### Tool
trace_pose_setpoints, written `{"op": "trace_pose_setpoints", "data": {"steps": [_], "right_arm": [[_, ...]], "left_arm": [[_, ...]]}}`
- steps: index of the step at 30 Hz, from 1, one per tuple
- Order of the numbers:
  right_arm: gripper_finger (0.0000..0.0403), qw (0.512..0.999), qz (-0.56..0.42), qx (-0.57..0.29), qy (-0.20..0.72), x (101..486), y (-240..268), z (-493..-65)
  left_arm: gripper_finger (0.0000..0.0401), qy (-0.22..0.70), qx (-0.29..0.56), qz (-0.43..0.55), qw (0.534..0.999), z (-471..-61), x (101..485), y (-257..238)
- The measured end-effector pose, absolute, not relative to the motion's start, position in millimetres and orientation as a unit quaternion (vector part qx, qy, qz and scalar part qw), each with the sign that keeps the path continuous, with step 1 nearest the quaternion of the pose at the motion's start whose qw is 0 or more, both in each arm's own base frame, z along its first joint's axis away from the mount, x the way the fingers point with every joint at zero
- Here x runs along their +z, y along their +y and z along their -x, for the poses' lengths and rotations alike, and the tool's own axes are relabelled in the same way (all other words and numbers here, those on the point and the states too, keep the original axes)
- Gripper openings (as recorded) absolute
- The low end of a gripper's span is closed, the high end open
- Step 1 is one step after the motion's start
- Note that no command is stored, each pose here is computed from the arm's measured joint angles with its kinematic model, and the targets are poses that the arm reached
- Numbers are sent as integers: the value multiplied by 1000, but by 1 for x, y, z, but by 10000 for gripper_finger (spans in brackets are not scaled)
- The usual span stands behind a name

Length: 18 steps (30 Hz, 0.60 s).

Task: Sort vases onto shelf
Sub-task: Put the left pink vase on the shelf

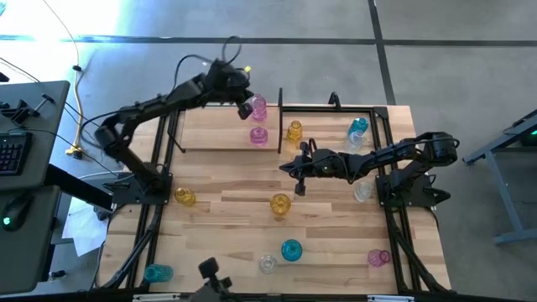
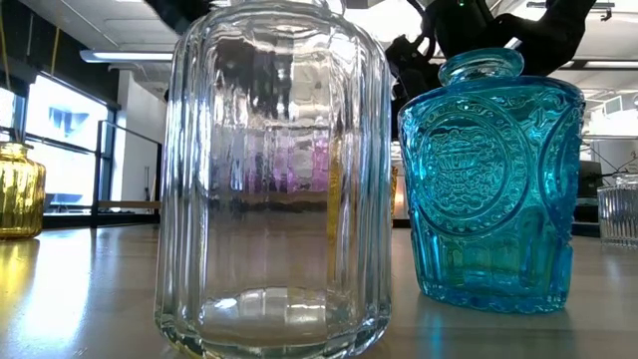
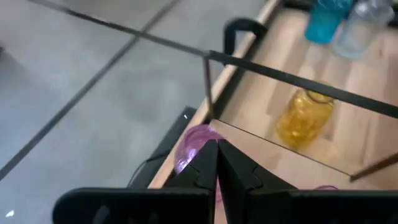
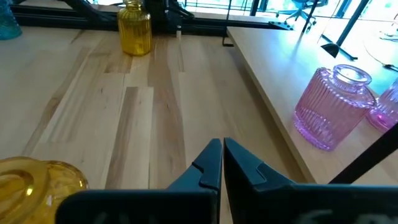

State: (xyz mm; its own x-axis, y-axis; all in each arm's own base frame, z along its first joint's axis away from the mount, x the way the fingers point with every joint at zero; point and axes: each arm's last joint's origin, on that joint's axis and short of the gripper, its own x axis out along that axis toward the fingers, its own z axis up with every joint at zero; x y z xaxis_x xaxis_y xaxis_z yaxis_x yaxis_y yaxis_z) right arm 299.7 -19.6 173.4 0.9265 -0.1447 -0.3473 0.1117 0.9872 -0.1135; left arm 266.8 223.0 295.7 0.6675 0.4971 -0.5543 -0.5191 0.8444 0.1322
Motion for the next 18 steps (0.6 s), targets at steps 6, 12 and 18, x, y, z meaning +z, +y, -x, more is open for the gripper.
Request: {"op": "trace_pose_setpoints", "data": {"steps": [6, 12, 18], "right_arm": [[0, 983, 57, -65, 163, 177, -20, -301], [0, 984, 65, -65, 151, 179, -21, -302], [0, 984, 67, -63, 151, 179, -20, -302]], "left_arm": [[0, 288, 337, 55, 895, -242, 254, 227], [0, 309, 337, 81, 886, -241, 229, 236], [0, 301, 336, 85, 889, -253, 209, 245]]}}
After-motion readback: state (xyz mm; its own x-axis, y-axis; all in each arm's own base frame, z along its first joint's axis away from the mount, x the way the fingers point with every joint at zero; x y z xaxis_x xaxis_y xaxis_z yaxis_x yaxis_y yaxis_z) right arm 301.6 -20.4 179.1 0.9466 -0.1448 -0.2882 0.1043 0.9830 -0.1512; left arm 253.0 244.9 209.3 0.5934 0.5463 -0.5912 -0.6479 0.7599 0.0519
